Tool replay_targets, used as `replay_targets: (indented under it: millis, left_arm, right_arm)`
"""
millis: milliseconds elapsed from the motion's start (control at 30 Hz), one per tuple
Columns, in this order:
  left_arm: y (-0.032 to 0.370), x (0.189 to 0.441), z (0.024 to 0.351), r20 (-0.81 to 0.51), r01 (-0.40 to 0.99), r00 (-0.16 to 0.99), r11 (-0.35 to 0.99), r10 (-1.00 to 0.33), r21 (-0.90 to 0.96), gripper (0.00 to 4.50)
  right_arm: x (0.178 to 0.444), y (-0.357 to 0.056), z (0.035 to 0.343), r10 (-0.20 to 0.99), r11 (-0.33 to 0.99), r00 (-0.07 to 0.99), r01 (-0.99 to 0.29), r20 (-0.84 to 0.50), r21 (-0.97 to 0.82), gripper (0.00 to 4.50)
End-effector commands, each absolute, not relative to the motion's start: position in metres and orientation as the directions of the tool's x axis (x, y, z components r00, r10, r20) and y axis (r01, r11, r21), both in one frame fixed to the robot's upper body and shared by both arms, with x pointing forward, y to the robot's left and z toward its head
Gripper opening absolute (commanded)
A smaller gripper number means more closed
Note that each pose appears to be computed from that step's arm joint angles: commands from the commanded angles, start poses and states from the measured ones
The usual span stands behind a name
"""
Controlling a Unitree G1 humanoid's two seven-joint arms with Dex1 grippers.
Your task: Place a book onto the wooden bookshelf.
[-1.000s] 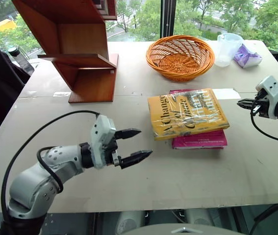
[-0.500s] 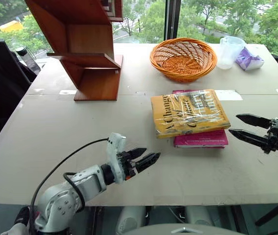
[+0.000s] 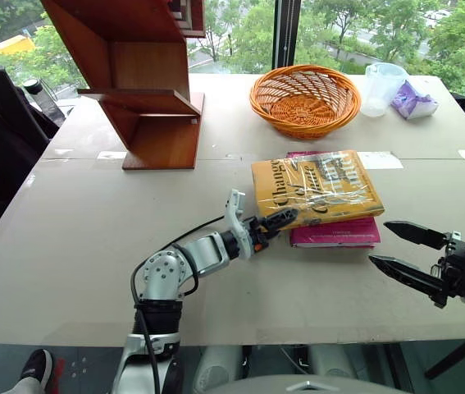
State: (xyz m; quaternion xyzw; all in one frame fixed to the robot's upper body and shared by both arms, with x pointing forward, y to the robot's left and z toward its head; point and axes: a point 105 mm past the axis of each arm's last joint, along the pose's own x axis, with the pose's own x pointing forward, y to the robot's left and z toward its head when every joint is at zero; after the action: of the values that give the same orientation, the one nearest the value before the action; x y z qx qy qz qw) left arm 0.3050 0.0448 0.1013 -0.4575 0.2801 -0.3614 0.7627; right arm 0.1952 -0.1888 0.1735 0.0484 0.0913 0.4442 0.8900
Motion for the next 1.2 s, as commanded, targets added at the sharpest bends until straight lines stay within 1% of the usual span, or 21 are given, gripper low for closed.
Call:
replay_targets:
  millis: [33,100,267,367,433,567,633,733,800,933,1100,1200]
  left_arm:
    - [0.059,0.325,0.103,-0.082,0.245,0.694,0.341,-0.715,-0.907,4.50]
    - [0.054,0.331,0.097,-0.104,0.205,0.720,0.354,-0.686,-0.913,4.50]
    - [0.038,0.336,0.103,-0.079,0.234,0.702,0.334,-0.708,-0.913,4.50]
    - [0.032,0.328,0.103,-0.081,0.260,0.638,0.313,-0.766,-0.913,4.50]
    - [0.034,0.322,0.099,-0.097,0.266,0.606,0.316,-0.790,-0.911,4.50]
    - [0.049,0.320,0.094,-0.120,0.260,0.599,0.334,-0.791,-0.906,4.50]
    - [0.055,0.312,0.093,-0.129,0.271,0.570,0.334,-0.812,-0.903,4.50]
    - [0.062,0.289,0.083,-0.156,0.285,0.504,0.333,-0.850,-0.899,4.50]
    - [0.063,0.282,0.078,-0.174,0.287,0.479,0.340,-0.861,-0.895,4.50]
    - [0.051,0.276,0.075,-0.170,0.289,0.434,0.315,-0.885,-0.904,4.50]
    - [0.038,0.264,0.078,-0.146,0.312,0.326,0.253,-0.934,-0.916,4.50]
    - [0.034,0.259,0.078,-0.135,0.315,0.285,0.225,-0.949,-0.922,4.50]
  right_arm:
    - [0.192,-0.188,0.184,0.789,0.615,0.609,-0.780,-0.082,0.117,4.48]
    - [0.192,-0.187,0.184,0.789,0.614,0.609,-0.780,-0.079,0.118,4.48]
    - [0.193,-0.185,0.185,0.793,0.609,0.606,-0.784,-0.067,0.117,4.48]
    - [0.193,-0.184,0.185,0.792,0.611,0.607,-0.783,-0.069,0.114,4.48]
    - [0.193,-0.185,0.185,0.789,0.614,0.609,-0.782,-0.074,0.112,4.48]
    - [0.192,-0.185,0.184,0.784,0.620,0.616,-0.776,-0.078,0.110,4.48]
    - [0.192,-0.185,0.184,0.783,0.622,0.618,-0.775,-0.078,0.109,4.48]
    - [0.192,-0.185,0.184,0.780,0.626,0.621,-0.772,-0.078,0.108,4.48]
    - [0.192,-0.185,0.184,0.779,0.627,0.622,-0.772,-0.078,0.108,4.48]
    - [0.194,-0.184,0.186,0.778,0.628,0.623,-0.771,-0.076,0.105,4.48]
    - [0.195,-0.186,0.188,0.777,0.629,0.625,-0.771,-0.077,0.099,4.48]
    - [0.195,-0.186,0.189,0.777,0.630,0.625,-0.771,-0.077,0.096,4.48]
